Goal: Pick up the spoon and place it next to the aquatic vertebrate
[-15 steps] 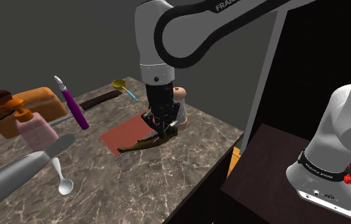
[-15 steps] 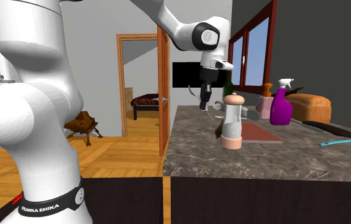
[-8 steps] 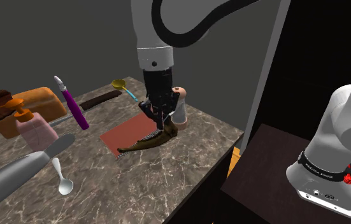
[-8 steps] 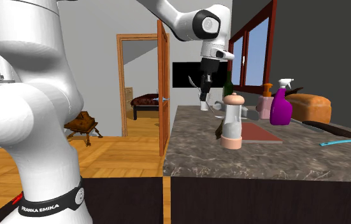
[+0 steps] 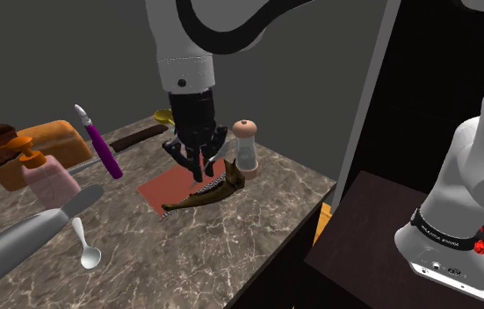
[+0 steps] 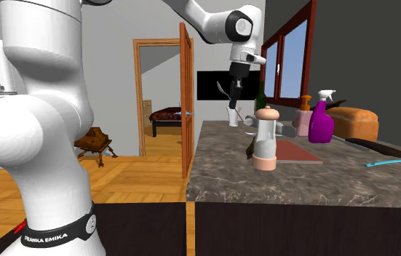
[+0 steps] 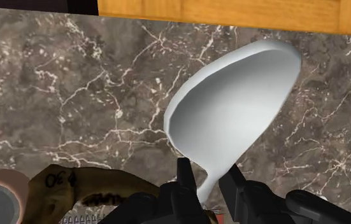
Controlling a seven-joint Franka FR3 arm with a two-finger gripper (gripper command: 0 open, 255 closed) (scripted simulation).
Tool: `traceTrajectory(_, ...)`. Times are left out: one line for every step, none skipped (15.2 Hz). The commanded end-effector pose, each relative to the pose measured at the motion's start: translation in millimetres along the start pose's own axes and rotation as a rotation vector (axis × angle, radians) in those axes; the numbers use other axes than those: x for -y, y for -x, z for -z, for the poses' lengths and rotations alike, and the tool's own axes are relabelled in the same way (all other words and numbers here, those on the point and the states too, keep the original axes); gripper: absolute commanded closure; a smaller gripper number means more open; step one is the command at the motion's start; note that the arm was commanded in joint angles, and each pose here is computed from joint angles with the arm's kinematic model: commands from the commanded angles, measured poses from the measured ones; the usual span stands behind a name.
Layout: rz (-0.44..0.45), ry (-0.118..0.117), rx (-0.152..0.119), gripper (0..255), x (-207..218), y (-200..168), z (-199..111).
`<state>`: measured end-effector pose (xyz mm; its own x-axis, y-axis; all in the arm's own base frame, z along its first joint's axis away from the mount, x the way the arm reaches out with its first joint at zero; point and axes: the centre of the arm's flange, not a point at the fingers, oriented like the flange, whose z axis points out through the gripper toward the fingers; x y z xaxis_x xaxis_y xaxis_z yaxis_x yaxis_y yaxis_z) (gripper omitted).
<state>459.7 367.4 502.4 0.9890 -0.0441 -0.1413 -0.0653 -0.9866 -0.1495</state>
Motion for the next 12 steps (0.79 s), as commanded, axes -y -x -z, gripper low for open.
traceTrajectory(-0.002, 0.000, 0.000, 255, 26.9, -9.2, -3.5)
traceTrajectory(-0.002, 0.000, 0.000, 255, 39.7, -12.2, -5.0)
traceTrajectory(-0.002, 0.000, 0.000, 255, 52.5, -15.3, -6.5)
traceTrajectory(-0.002, 0.000, 0.000, 255, 65.2, -18.3, -7.9)
traceTrajectory(-0.002, 0.000, 0.000, 255, 78.0, -21.3, -9.4)
traceTrajectory(-0.002, 0.000, 0.000, 255, 90.8, -24.3, -10.8)
traceTrajectory(-0.002, 0.000, 0.000, 255, 103.5, -27.3, -12.3)
traceTrajectory(-0.002, 0.000, 0.000, 255, 116.3, -30.4, -13.8)
traceTrajectory(-0.002, 0.000, 0.000, 255, 129.1, -33.4, -15.2)
traceTrajectory(-0.002, 0.000, 0.000, 255, 141.8, -36.4, -16.7)
traceTrajectory(-0.002, 0.000, 0.000, 255, 154.6, -39.4, -18.2)
traceTrajectory(-0.002, 0.000, 0.000, 255, 167.4, -42.4, -19.6)
